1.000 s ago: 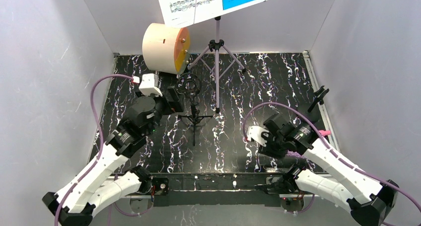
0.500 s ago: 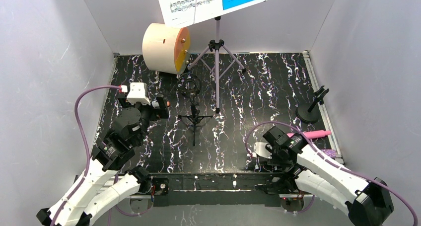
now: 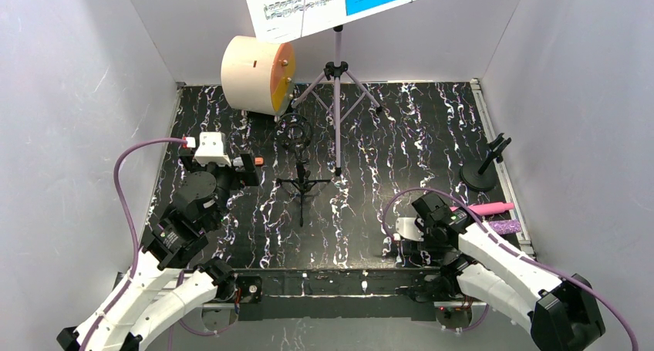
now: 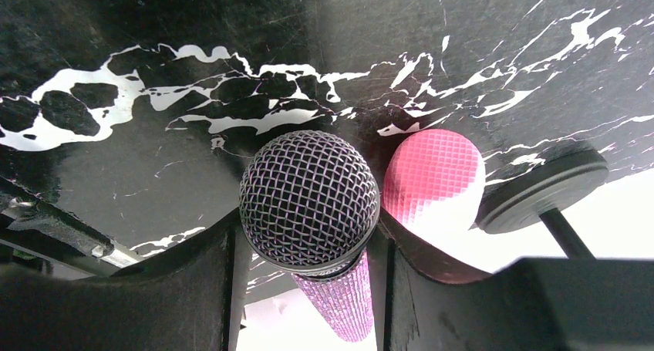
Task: Pack up the instrument practice props
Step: Place the microphone at the center of the board.
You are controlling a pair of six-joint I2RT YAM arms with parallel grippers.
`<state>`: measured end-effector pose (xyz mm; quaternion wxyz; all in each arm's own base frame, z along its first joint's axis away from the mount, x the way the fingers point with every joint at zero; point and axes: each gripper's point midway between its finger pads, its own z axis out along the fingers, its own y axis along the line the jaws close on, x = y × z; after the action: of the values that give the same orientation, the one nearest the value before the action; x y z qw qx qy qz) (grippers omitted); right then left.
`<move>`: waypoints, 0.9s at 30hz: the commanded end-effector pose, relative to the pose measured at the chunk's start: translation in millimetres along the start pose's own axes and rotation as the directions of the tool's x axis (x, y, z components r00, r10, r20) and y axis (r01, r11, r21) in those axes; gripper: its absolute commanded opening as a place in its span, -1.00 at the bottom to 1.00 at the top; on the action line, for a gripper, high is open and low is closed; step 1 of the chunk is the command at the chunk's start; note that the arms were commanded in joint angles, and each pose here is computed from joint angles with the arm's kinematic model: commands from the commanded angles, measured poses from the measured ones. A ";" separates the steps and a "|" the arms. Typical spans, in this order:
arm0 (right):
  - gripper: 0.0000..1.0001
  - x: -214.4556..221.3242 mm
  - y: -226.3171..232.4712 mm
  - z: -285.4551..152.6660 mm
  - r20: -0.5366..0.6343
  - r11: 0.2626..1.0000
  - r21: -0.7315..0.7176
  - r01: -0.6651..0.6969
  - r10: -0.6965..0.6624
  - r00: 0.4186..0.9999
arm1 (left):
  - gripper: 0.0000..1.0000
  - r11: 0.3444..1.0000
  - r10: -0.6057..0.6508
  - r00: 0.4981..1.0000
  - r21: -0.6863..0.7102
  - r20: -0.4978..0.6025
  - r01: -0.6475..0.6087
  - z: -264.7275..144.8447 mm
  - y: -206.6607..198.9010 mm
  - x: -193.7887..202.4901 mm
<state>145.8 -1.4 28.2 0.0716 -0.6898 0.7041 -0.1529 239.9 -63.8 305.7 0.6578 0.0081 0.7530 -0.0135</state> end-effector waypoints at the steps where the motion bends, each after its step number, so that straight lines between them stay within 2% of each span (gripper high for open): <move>1: 0.03 -5.1 2.2 -2.4 0.035 1.000 -0.018 0.009 -0.008 0.999 | 0.97 1.000 -0.004 1.000 -0.019 0.014 0.004 1.8 3.8 -1.6; 6: 0.36 -11.2 -4.9 -13.1 0.069 1.000 -0.007 -0.023 0.024 0.997 | 0.97 1.000 -0.001 1.000 -0.024 0.004 0.002 4.2 3.9 0.9; 9: 0.49 -15.7 -14.1 -21.6 0.089 0.999 0.012 -0.047 0.046 0.995 | 0.97 1.000 -0.002 1.000 -0.023 0.001 0.002 5.4 3.6 1.7; 13: 0.60 -39.0 -33.8 -43.5 0.205 0.993 0.026 -0.116 0.109 0.973 | 0.97 1.000 -0.009 1.000 -0.018 -0.002 0.009 6.9 3.0 2.8; 17: 0.83 -68.6 -67.5 -72.5 0.348 0.976 0.064 -0.209 0.174 0.921 | 0.97 1.000 -0.025 1.000 -0.012 -0.002 0.025 7.5 3.8 3.0; 21: 0.97 -118.2 -101.2 -120.5 0.584 0.944 0.008 -0.330 0.263 0.768 | 0.97 0.999 -0.037 0.999 -0.007 -0.001 0.037 8.0 4.2 3.8; 27: 0.97 -169.8 -124.1 -170.5 0.804 0.900 -0.124 -0.418 0.338 0.489 | 0.97 0.999 -0.053 0.999 0.006 -0.007 0.053 9.8 2.6 4.7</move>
<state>214.0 137.6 167.6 0.3608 -0.5675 0.7386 0.0471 247.4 -60.1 299.4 0.6523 -0.0040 0.7577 -0.0208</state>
